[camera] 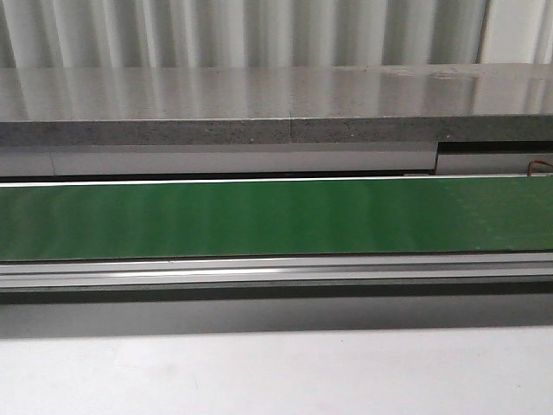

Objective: Move button from right to left

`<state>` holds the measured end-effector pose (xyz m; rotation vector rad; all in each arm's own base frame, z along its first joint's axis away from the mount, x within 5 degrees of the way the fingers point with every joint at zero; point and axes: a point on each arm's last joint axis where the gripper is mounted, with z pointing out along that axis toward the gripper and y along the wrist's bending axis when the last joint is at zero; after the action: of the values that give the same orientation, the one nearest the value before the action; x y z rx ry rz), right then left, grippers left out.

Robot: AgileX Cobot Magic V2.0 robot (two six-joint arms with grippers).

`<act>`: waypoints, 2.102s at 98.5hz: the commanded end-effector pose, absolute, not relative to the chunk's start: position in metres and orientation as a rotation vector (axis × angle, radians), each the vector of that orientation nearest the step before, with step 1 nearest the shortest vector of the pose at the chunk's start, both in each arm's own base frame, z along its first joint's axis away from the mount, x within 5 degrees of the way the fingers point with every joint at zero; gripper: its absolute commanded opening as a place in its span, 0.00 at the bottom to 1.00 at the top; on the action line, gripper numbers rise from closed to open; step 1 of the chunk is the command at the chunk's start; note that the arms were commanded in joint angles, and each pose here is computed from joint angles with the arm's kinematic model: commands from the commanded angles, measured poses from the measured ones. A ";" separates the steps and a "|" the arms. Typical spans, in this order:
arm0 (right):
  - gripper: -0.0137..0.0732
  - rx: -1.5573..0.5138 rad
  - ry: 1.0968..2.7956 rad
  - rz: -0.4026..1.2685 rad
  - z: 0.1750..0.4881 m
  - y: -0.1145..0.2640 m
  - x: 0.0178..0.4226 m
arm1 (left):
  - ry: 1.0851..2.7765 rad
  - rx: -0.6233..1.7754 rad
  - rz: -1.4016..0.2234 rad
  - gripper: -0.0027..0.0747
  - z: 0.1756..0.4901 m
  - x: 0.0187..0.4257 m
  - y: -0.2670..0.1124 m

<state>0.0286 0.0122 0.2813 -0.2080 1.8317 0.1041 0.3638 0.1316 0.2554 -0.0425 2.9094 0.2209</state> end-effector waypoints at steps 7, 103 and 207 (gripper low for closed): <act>0.08 -0.198 1.746 0.093 0.294 0.011 0.030 | 2.700 -0.110 0.105 0.01 0.305 0.348 0.114; 0.08 -0.198 1.746 0.093 0.294 0.011 0.030 | 2.125 0.158 -0.096 0.01 0.327 0.164 -0.015; 0.08 -0.198 1.749 0.093 0.294 0.012 0.030 | 1.542 0.049 -0.027 0.01 0.197 0.055 -0.003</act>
<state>0.0286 0.0122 0.2813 -0.2098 1.8314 0.1026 0.0562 -0.0025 0.2006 0.0491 1.6088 -0.0190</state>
